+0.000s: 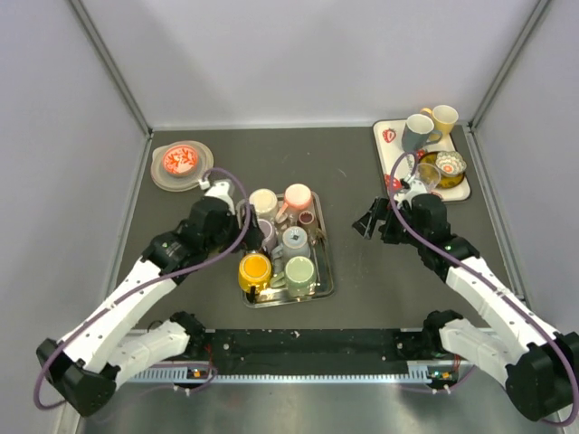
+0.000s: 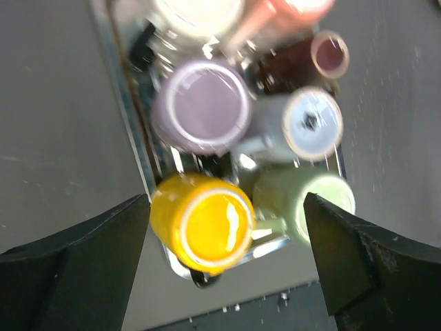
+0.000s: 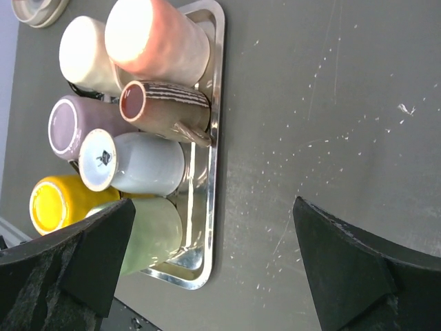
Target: Turn the mug right side up
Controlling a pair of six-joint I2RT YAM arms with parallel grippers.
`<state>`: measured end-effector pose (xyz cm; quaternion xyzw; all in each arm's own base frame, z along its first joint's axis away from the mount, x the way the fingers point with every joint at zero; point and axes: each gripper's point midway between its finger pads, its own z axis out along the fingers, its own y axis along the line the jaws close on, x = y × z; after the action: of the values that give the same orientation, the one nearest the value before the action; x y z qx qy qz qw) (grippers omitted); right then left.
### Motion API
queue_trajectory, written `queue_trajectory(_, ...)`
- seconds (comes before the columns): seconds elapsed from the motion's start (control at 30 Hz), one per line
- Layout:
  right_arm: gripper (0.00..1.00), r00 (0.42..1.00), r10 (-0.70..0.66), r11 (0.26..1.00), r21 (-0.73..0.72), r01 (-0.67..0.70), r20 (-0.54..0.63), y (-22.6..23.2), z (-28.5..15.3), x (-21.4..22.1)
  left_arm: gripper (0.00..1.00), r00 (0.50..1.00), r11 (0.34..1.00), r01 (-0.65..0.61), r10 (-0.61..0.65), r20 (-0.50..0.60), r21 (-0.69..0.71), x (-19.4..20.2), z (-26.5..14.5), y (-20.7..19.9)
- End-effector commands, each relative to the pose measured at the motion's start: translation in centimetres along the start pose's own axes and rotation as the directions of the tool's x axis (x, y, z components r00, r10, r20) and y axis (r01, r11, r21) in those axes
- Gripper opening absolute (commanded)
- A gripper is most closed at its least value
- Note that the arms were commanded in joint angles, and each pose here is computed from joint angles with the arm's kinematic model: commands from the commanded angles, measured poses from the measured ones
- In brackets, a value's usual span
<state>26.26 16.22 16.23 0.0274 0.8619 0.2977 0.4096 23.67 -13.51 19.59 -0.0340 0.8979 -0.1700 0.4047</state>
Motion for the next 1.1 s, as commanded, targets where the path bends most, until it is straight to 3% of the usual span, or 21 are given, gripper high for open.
queue_trajectory(0.0, 0.99, 0.998, -0.051, 0.997, -0.049, 0.053, 0.046, 1.4, 0.0, -1.7, 0.99, 0.991, 0.997, -0.067, 0.063, -0.115, -0.029, 3.3, -1.5, -2.3)
queue_trajectory(0.03, 0.99, 0.997, -0.054, 0.997, -0.053, 0.057, 0.054, 1.4, 0.0, -1.7, 0.99, 0.993, 0.993, -0.038, 0.025, -0.113, -0.116, 4.0, -1.6, -1.2)
queue_trajectory(0.1, 0.99, 0.997, -0.053, 0.997, -0.047, 0.055, 0.050, 1.2, 0.0, -1.5, 0.98, 0.992, 0.988, -0.021, 0.001, -0.127, -0.156, 5.8, -1.8, -0.8)
queue_trajectory(0.13, 0.99, 0.998, -0.051, 0.998, -0.045, 0.053, 0.043, 1.1, 0.0, -1.3, 0.98, 0.992, 0.982, 0.047, -0.067, -0.103, -0.184, 6.1, -1.8, -0.5)
queue_trajectory(0.23, 0.99, 0.998, -0.048, 0.998, -0.035, 0.049, 0.040, 0.9, -0.1, -1.1, 0.98, 0.985, 0.978, 0.116, -0.135, -0.103, -0.172, 7.6, -2.0, -0.1)
queue_trajectory(0.3, 0.99, 0.998, -0.048, 0.998, -0.031, 0.049, 0.033, 0.8, -0.1, -1.0, 0.98, 0.985, 0.980, 0.090, -0.114, -0.128, -0.175, 8.2, -2.3, 0.3)
queue_trajectory(0.63, 0.98, 0.999, -0.036, 0.999, -0.006, 0.036, -0.006, -0.1, 0.4, 0.3, 0.73, 0.965, 0.991, -0.047, 0.014, -0.261, -0.122, 12.4, -1.7, 0.0)
queue_trajectory(1.07, 0.96, 0.999, -0.038, 0.999, -0.005, 0.038, -0.032, -0.1, 0.6, 0.6, 0.64, 0.932, 0.972, -0.182, 0.121, -0.341, -0.152, 14.3, 0.1, 0.7)
